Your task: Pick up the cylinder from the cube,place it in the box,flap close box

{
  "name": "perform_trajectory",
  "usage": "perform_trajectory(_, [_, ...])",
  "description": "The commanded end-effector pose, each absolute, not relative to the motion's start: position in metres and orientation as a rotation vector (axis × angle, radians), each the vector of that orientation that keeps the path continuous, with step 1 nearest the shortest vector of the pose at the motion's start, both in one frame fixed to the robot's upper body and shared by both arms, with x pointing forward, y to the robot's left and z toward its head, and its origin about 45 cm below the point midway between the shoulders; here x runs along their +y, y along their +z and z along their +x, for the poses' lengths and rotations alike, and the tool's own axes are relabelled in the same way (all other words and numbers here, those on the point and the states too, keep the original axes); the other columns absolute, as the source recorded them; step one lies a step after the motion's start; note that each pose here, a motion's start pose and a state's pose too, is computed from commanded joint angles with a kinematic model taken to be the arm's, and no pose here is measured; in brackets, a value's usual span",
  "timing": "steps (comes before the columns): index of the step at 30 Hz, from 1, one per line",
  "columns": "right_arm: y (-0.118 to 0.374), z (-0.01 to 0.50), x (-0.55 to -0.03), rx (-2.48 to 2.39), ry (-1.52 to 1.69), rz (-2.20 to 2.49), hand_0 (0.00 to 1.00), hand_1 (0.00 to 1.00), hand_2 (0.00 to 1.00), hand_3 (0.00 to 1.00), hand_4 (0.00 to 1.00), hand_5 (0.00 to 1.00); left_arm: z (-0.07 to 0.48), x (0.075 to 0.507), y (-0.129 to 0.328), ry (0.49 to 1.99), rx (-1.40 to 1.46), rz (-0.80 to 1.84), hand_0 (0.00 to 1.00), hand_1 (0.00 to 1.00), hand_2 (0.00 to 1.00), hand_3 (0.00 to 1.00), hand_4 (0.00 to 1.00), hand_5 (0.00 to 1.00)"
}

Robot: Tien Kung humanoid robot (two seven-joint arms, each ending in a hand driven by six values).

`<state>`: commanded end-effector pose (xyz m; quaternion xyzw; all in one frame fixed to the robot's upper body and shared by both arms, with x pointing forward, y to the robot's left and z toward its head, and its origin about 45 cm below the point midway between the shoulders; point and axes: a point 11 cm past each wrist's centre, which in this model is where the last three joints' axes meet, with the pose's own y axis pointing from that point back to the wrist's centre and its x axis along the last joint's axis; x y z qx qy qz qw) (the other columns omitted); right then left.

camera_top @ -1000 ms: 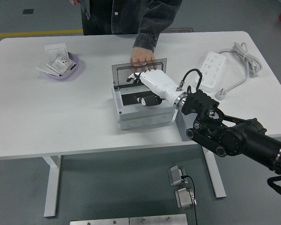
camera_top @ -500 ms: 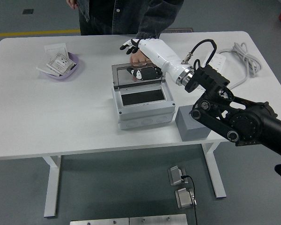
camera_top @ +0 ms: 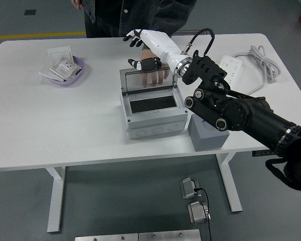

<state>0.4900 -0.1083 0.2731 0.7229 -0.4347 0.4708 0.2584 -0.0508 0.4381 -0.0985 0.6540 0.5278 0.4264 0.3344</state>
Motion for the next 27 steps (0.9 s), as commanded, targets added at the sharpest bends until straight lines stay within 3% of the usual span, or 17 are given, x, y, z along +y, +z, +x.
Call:
perform_trajectory(10, [0.23, 0.492, -0.139, -1.157, 1.163, 1.884, 0.744, 0.648, 0.67, 0.756, 0.729, 0.137, -0.047, 0.438, -0.099, 1.113, 1.366, 1.706, 0.781, 0.778, 0.75, 0.587, 0.702, 0.079])
perform_trajectory(27, [0.222, 0.448, -0.136, -1.016, 1.283, 1.958, 0.756, 0.647, 0.672, 0.755, 0.717, 0.135, -0.054, 0.432, -0.101, 1.119, 1.383, 1.693, 0.781, 0.778, 0.75, 0.587, 0.703, 0.079])
